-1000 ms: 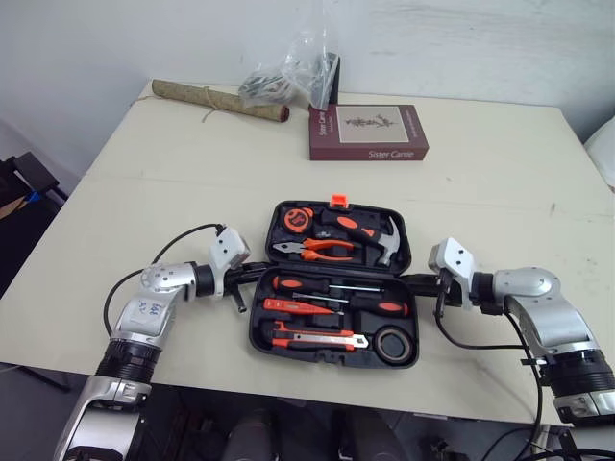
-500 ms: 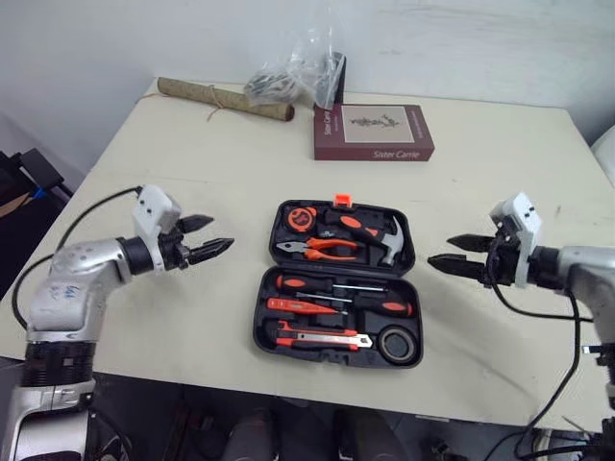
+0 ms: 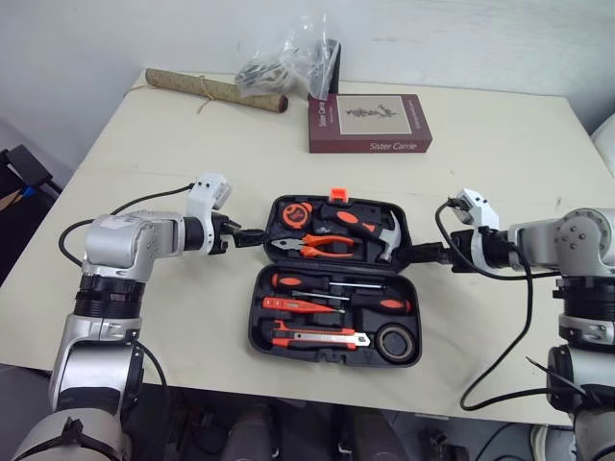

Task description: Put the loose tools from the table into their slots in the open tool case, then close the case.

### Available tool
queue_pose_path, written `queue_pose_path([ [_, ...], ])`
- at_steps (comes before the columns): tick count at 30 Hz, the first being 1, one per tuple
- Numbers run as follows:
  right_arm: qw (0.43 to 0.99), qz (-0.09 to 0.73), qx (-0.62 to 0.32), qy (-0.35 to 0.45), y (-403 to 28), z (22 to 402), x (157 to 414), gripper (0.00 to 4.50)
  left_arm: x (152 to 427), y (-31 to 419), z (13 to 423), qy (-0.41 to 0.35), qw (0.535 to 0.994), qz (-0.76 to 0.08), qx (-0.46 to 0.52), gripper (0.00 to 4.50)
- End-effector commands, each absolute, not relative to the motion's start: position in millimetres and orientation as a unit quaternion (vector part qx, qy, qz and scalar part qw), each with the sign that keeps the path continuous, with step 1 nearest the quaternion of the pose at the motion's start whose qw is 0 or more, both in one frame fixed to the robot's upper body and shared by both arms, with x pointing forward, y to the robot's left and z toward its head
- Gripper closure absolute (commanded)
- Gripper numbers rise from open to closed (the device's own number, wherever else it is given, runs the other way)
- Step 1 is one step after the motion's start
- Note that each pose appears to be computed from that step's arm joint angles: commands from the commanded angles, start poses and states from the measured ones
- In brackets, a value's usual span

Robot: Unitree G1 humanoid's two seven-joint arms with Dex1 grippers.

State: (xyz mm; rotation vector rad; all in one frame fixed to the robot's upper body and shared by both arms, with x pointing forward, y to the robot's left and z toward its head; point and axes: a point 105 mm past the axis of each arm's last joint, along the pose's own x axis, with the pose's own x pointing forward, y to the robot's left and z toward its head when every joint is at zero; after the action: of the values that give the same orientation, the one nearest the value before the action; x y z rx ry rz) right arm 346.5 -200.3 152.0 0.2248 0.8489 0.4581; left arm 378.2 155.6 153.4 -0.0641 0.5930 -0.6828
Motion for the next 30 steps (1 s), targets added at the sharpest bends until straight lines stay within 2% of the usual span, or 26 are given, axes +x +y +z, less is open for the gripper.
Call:
queue_pose_path([
  [1,0.886,0.196,0.104,0.406,-204,155,352,0.00,383,149,167,0.268,0.903,-0.336,-0.026,0.05],
  [8,0.884,0.176,0.094,0.422,-205,148,356,0.00,387,147,156,0.287,0.901,-0.325,-0.001,0.05],
  [9,0.883,0.176,0.093,0.425,-204,146,356,0.24,387,147,155,0.290,0.901,-0.324,0.002,0.29],
  [11,0.881,0.176,0.095,0.430,-202,143,356,0.86,385,143,153,0.297,0.895,-0.333,-0.001,0.89],
  [16,0.879,0.167,0.121,0.430,-199,137,360,3.37,386,136,148,0.305,0.889,-0.340,-0.009,3.16],
  [19,0.883,0.171,0.138,0.416,-194,141,362,4.50,390,135,152,0.294,0.894,-0.337,-0.032,4.39],
  [21,0.894,0.185,0.148,0.381,-189,148,367,4.50,389,133,157,0.282,0.893,-0.346,-0.050,4.46],
  [23,0.912,0.210,0.158,0.315,-184,161,373,4.50,390,131,166,0.244,0.898,-0.359,-0.069,4.46],
  [25,0.934,0.235,0.150,0.223,-180,179,378,4.50,391,129,180,0.181,0.903,-0.381,-0.081,4.46],
  [27,0.945,0.257,0.150,0.136,-177,195,374,4.50,393,135,185,0.122,0.916,-0.380,-0.044,4.46],
  [30,0.948,0.310,0.065,0.018,-170,206,355,4.50,395,146,202,-0.012,0.928,-0.373,0.004,4.46],
])
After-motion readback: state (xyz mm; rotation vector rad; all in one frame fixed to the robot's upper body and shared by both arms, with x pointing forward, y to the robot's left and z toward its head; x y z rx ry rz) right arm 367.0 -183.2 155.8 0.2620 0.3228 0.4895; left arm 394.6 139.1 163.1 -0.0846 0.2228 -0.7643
